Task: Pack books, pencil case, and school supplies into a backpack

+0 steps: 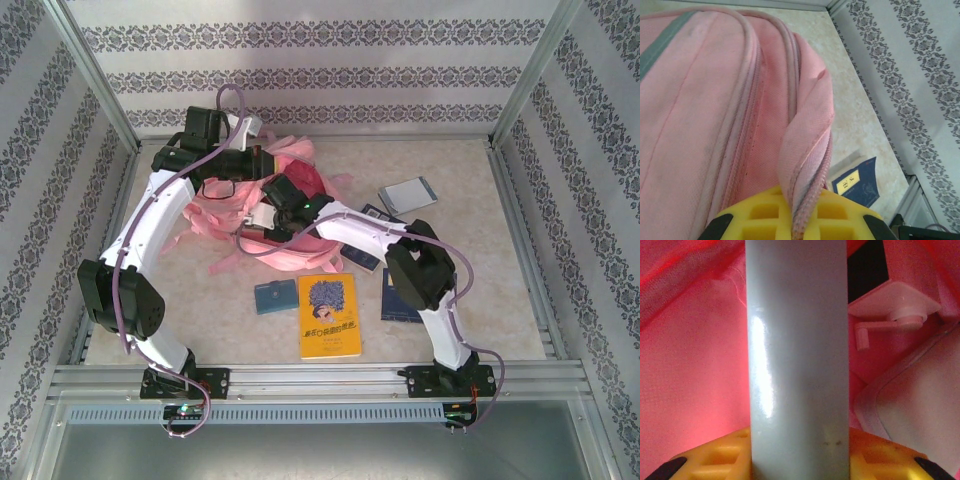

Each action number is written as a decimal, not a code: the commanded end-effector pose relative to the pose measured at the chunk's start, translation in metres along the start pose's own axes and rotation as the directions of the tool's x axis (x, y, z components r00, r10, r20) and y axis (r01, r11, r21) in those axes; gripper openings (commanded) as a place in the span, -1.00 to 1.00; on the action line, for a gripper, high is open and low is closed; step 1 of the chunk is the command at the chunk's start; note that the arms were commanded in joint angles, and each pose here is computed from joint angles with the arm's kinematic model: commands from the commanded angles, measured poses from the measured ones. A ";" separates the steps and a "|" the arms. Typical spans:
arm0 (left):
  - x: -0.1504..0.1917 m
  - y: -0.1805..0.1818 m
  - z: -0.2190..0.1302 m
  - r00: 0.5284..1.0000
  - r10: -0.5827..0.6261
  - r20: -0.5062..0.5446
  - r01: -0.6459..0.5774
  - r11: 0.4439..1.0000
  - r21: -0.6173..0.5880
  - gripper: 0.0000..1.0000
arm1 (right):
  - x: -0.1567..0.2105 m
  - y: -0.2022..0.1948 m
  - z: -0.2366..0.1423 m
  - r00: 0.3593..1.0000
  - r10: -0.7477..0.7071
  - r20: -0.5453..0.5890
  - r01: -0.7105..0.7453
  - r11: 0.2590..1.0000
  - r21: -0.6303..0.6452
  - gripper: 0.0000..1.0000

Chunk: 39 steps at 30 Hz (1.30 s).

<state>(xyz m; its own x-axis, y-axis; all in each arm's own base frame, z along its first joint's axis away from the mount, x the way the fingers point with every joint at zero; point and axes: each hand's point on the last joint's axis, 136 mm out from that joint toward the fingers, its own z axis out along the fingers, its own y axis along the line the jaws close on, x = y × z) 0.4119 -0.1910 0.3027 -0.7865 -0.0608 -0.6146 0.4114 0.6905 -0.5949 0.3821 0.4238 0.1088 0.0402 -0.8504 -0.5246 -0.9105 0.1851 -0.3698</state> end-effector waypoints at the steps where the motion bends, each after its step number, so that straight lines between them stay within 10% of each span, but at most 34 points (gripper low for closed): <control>1: -0.013 -0.065 -0.007 0.991 0.120 0.058 -0.129 0.969 0.210 -1.00 | -0.026 -0.011 0.004 0.998 0.054 0.023 -0.055 0.996 0.066 -0.85; 13: -0.013 -0.059 -0.007 0.993 0.091 0.070 -0.102 0.980 0.172 -1.00 | -0.040 -0.036 0.002 0.995 0.092 0.044 -0.101 0.957 0.271 -0.57; 21: -0.015 -0.051 -0.005 0.996 0.061 0.063 -0.071 0.986 0.152 -1.00 | -0.037 -0.080 0.002 0.988 -0.123 -0.089 0.152 0.758 0.634 0.25; 28: -0.016 -0.035 -0.004 0.998 0.033 0.058 -0.039 0.993 0.109 -1.00 | -0.042 -0.054 -0.036 0.982 -0.176 0.070 0.098 0.790 0.606 0.73; 39: -0.018 -0.015 0.005 0.997 -0.035 0.068 0.031 0.998 0.061 -1.00 | -0.042 0.028 -0.139 0.877 -0.004 0.481 -0.138 0.956 0.258 0.60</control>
<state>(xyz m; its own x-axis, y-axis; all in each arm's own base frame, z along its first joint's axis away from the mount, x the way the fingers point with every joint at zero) 0.4104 -0.1986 0.3030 -0.8114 -0.0993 -0.5760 0.3777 0.6629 -0.6465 0.3341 0.3838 0.1949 0.2324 -0.6942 -0.6812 -0.6706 0.3929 -0.6292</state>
